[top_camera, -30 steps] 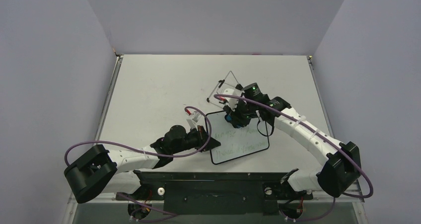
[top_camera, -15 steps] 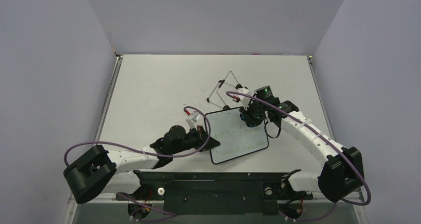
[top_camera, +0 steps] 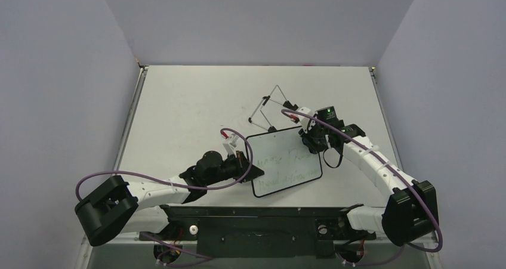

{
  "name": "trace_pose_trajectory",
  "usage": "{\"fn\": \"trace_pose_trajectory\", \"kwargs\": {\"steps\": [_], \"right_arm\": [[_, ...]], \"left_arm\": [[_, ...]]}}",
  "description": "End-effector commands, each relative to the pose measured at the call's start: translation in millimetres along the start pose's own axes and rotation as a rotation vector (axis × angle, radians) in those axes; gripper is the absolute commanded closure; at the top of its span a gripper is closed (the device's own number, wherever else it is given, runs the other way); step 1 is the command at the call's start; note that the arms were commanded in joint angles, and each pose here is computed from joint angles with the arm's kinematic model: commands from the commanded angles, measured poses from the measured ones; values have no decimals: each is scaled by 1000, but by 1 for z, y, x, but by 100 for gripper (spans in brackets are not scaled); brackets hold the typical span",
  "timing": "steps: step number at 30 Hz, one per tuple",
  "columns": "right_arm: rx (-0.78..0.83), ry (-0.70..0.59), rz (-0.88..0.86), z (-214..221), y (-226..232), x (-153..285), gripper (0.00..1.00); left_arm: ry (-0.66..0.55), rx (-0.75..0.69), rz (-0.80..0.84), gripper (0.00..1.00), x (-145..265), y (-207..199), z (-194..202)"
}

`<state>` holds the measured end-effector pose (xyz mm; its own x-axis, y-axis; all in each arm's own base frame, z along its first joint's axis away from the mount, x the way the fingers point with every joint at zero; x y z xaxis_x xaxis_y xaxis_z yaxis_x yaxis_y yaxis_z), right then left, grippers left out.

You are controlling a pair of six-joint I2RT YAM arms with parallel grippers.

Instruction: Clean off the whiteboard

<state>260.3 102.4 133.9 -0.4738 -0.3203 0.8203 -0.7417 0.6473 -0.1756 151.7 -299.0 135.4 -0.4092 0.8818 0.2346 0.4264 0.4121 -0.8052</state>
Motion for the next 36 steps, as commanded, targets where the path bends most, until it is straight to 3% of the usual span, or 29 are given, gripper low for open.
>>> {"fn": "trace_pose_trajectory", "kwargs": {"steps": [1,7,11,15,20,28,31,36], "right_arm": [[-42,1,56,-5,-13,-4,100],[118,-120,-66,-55,19,10,100],[268,-222,-196,-97,66,24,100],[316,-228,-247,-113,88,25,100],[234,-164,-154,-97,62,12,100],[118,-86,-51,-35,19,8,100],[112,-106,-63,-36,18,10,100],[195,-222,-203,-69,55,20,100]], "left_arm": [[-93,-84,187,100,3,-45,-26],[-88,-80,188,100,1,-45,-25],[-89,-72,190,100,-1,-45,-26],[-93,-70,192,100,-1,-46,-26],[-100,-71,194,100,2,-46,-27],[-110,-81,195,100,8,-45,-26],[-112,-82,196,100,8,-45,-27],[-110,-79,198,100,7,-45,-27]]}}
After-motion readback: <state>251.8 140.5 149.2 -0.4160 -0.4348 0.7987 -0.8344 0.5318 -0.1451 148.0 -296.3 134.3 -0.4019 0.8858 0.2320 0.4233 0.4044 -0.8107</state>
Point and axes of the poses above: each gripper's point midway between its finger pads, its own x axis back along the fingers, its own y axis along the line the jaws close on, z = x × y, the point moved 3 cm from there along x, back along the fingers, and after that the axes turned 1 degree about x, right-handed, at the moved point
